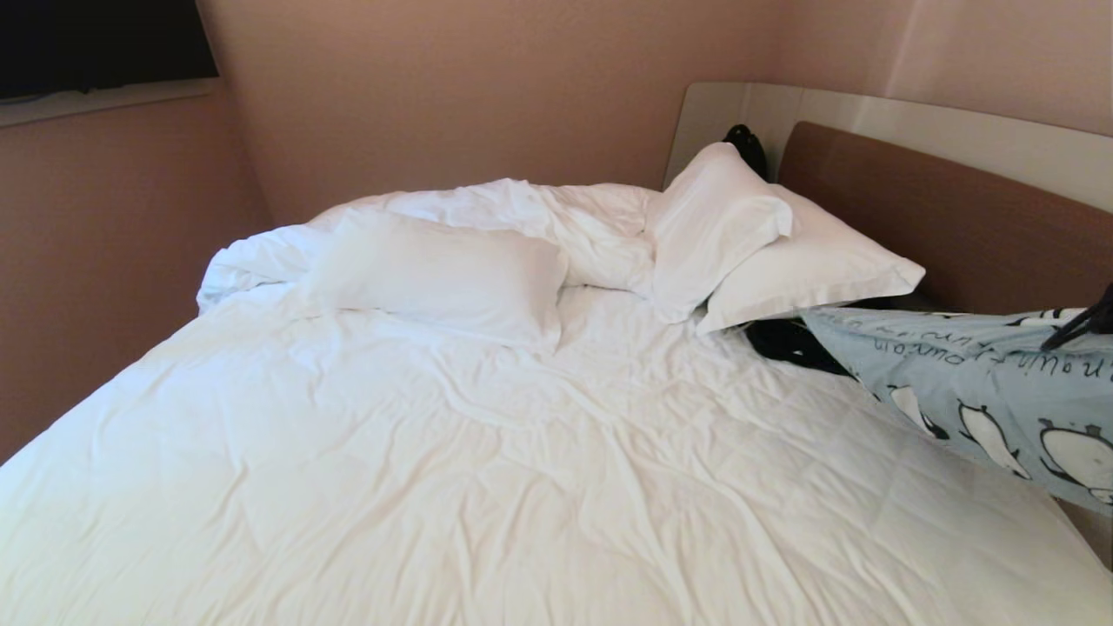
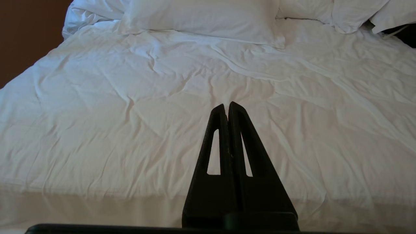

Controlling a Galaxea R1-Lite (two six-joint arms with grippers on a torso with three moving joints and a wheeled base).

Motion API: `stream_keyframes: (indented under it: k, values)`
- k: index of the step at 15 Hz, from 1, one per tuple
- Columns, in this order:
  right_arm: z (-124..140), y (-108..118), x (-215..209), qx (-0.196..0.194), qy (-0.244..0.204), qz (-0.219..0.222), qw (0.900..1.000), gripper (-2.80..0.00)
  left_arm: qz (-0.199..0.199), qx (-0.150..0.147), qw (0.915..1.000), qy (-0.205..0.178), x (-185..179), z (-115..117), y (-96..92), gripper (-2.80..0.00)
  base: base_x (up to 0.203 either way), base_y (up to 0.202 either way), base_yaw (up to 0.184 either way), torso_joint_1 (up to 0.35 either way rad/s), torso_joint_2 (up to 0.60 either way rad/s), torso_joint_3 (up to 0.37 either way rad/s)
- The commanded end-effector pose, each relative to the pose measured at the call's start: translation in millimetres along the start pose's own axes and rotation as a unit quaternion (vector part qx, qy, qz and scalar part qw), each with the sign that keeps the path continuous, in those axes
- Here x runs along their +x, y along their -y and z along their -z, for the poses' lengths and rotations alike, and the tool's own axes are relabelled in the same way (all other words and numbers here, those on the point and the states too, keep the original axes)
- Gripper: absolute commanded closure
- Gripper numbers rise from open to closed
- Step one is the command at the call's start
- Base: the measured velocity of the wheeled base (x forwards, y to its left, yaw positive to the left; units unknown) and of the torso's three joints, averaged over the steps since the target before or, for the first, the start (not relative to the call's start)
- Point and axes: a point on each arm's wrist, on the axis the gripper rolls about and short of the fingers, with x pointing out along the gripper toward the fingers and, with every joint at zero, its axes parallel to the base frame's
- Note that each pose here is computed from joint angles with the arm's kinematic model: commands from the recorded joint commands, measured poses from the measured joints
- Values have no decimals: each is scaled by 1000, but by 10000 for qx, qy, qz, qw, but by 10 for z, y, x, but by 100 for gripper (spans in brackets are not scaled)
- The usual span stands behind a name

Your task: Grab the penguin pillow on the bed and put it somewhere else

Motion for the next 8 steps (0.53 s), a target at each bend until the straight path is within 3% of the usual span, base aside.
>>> stream_keyframes:
  k: [1, 8]
  values:
    - [-94, -39, -319, -3, 296, -133, 9995, 0, -3, 3, 10000, 4, 0, 0, 0, 0, 0, 0, 0, 0, 0, 0]
    - [35, -47, -990, -17, 648, -275, 9975, 0, -3, 2, 10000, 4, 0, 0, 0, 0, 0, 0, 0, 0, 0, 0]
